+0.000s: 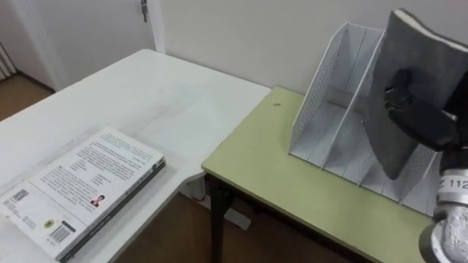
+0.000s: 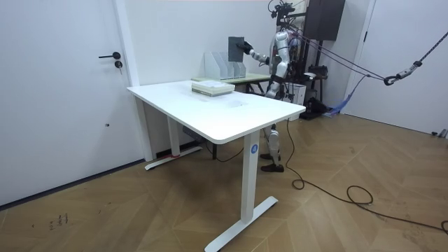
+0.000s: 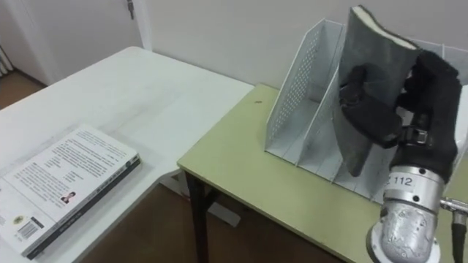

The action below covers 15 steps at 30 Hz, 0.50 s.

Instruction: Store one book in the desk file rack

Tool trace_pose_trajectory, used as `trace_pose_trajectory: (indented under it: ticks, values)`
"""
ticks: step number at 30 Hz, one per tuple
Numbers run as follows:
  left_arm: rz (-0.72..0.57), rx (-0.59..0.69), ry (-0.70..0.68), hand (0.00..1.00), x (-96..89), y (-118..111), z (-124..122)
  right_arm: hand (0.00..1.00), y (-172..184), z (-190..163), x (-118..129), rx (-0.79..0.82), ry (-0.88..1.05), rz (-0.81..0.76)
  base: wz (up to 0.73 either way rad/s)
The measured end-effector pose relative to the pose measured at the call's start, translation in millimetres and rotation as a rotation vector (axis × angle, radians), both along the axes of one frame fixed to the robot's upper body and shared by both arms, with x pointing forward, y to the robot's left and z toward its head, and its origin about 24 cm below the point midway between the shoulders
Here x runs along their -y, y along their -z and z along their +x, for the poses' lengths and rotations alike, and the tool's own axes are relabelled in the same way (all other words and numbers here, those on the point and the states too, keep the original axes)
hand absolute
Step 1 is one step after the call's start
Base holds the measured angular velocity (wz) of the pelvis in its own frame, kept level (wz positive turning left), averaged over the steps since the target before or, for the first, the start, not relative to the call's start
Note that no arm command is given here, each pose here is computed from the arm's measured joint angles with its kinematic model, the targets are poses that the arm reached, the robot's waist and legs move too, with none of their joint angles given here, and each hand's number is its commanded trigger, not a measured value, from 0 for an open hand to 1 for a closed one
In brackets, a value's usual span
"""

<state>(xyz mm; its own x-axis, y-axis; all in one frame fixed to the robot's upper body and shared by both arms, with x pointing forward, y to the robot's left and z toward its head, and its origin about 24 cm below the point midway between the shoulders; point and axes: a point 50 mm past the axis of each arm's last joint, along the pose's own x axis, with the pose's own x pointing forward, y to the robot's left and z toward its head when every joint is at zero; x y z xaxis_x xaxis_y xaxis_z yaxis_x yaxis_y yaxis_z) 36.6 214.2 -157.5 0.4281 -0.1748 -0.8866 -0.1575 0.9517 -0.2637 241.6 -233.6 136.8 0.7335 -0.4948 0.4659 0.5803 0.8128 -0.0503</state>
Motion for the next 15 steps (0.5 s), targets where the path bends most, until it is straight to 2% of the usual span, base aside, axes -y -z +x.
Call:
trace_pose_trajectory:
  ticks: [10,15]
  values:
    - [0.072,-0.071,-0.097,0.0,-14.0,4,-13,1.0,-8,-13,28,0.097,0.26,0.069,0.02]
    - [0.085,-0.083,-0.109,0.0,-14.7,5,-13,1.0,-14,-11,29,0.136,0.289,0.086,0.04]
